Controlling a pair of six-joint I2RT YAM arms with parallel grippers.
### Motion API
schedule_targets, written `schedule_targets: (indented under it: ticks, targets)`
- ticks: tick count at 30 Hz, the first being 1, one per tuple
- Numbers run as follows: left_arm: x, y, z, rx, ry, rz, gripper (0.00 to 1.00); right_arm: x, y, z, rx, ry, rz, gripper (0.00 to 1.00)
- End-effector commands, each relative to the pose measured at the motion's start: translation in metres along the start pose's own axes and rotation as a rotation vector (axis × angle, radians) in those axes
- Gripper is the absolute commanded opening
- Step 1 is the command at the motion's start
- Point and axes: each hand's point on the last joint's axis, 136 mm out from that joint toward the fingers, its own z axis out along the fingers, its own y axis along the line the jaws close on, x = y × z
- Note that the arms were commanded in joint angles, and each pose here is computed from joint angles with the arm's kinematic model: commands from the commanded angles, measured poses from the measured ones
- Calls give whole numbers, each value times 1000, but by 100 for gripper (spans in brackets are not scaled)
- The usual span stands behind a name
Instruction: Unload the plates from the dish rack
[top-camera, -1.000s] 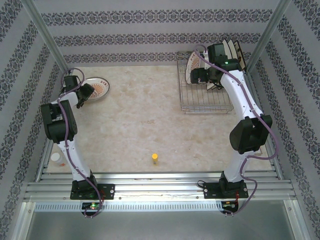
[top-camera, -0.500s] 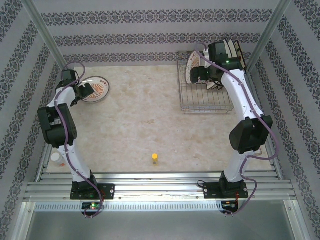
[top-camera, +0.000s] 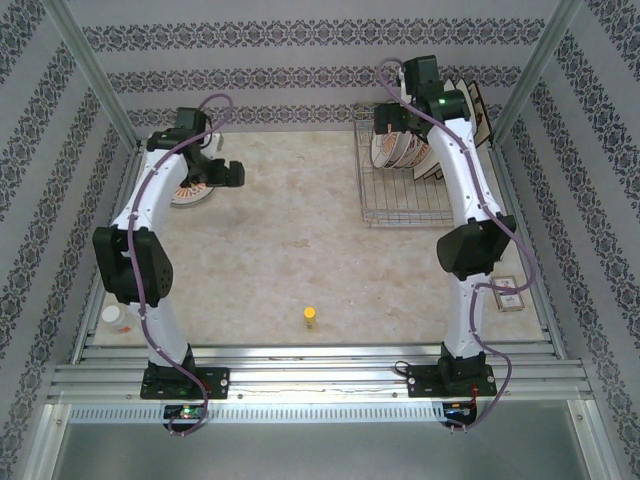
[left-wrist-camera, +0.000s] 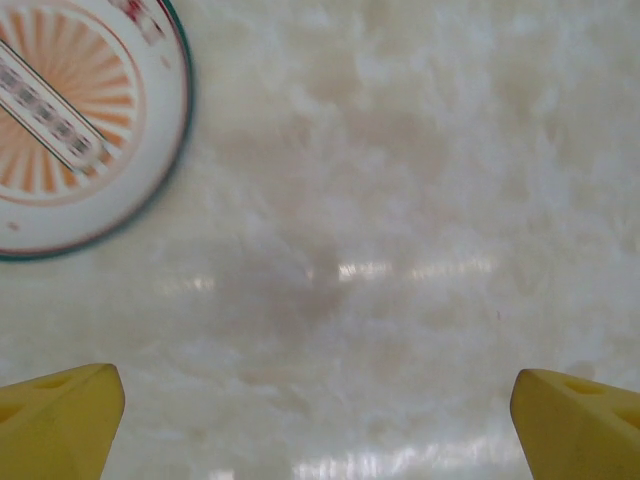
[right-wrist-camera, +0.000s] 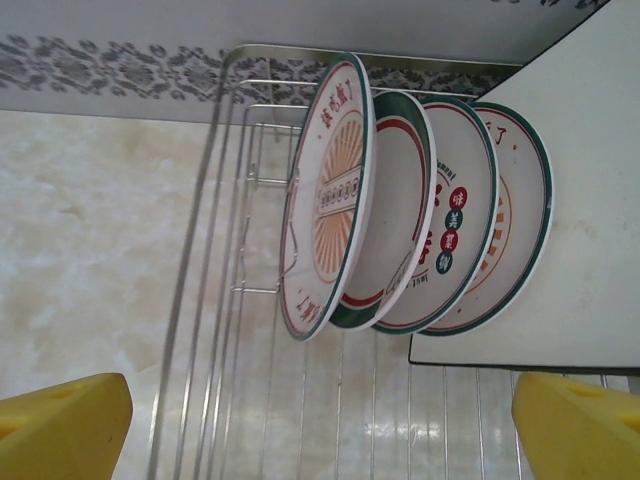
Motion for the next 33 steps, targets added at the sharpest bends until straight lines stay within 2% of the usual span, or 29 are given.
schedule_targets:
  ticks: [1,4,7,12,16,21,25,31,33]
  targets:
    - [40,-7,9,7,166,39,100,-7,-1,27,42,-26,15,96]
    - [45,-8,7,-20,182,57,100,-8,3,50,29,-17,28,94]
    - [47,-5,3,-48,182,53,100,-9,6,69,23,-16,31,87]
    - [45,1,-3,-92,174,51,100,-4,1,96,76,-19,39,80]
    - [42,2,-4,-96,160,50,100,-6,1,107,83,-35,40,76]
    - [39,3,-2,-105,158,56,100,-8,4,115,71,-49,59,59]
    - [37,4,0,-111,147,58,100,-2,4,125,65,-35,91,51]
    - [36,4,5,-105,151,57,100,3,1,132,100,-26,99,45]
    - [37,4,5,-107,152,57,100,3,2,134,105,-29,97,40]
